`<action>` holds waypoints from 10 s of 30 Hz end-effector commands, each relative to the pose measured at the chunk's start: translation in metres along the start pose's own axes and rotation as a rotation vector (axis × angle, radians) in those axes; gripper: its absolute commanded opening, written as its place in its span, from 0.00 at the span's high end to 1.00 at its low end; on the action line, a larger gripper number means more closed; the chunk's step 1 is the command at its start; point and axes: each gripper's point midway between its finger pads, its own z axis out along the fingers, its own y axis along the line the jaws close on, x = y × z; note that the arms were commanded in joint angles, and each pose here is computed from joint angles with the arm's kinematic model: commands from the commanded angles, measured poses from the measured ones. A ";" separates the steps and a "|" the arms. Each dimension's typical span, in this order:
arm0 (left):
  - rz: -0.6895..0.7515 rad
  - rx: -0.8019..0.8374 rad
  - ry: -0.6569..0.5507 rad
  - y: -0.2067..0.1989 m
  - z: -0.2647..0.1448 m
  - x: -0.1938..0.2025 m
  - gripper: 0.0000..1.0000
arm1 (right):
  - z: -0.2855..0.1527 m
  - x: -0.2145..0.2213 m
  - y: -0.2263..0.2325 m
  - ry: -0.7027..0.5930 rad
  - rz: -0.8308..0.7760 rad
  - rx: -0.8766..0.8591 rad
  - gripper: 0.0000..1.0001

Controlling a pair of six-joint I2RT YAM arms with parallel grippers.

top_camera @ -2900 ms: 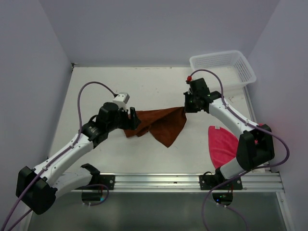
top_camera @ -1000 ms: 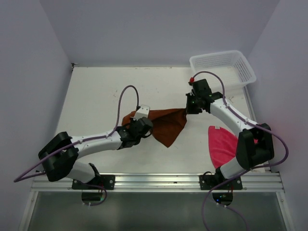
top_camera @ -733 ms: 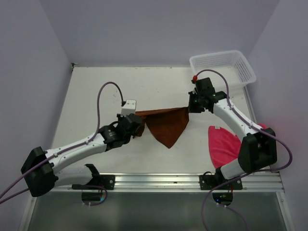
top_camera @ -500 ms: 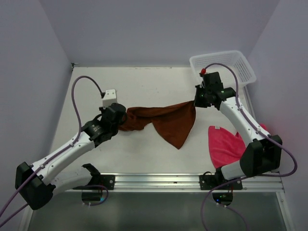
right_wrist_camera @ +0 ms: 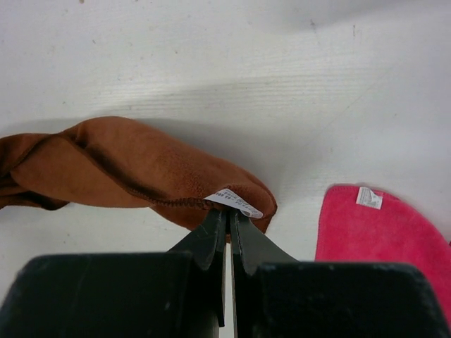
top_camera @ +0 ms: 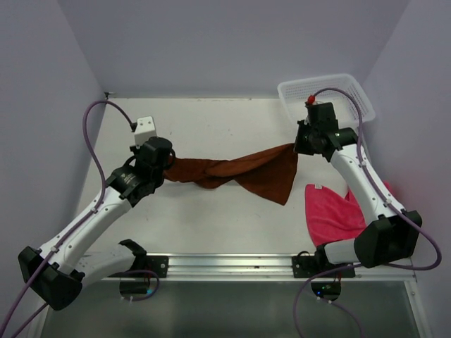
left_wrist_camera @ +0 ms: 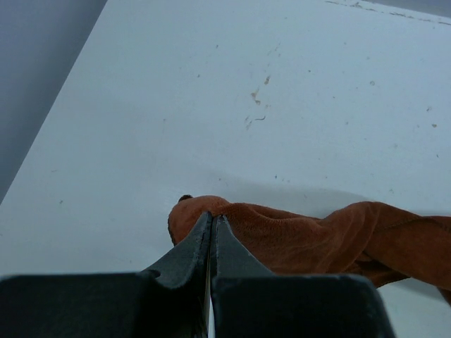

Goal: Roll the towels
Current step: Flatten the towel

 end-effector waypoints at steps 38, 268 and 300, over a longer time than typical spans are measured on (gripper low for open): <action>0.004 0.030 0.304 -0.054 0.165 0.059 0.90 | 0.033 0.013 -0.068 0.071 0.070 0.210 1.00; -0.362 0.186 0.417 0.014 0.096 0.191 0.76 | 0.054 0.050 -0.060 0.147 0.045 0.130 1.00; -0.715 0.241 0.115 0.059 0.118 -0.069 1.00 | 0.009 -0.006 -0.052 -0.102 -0.218 0.253 1.00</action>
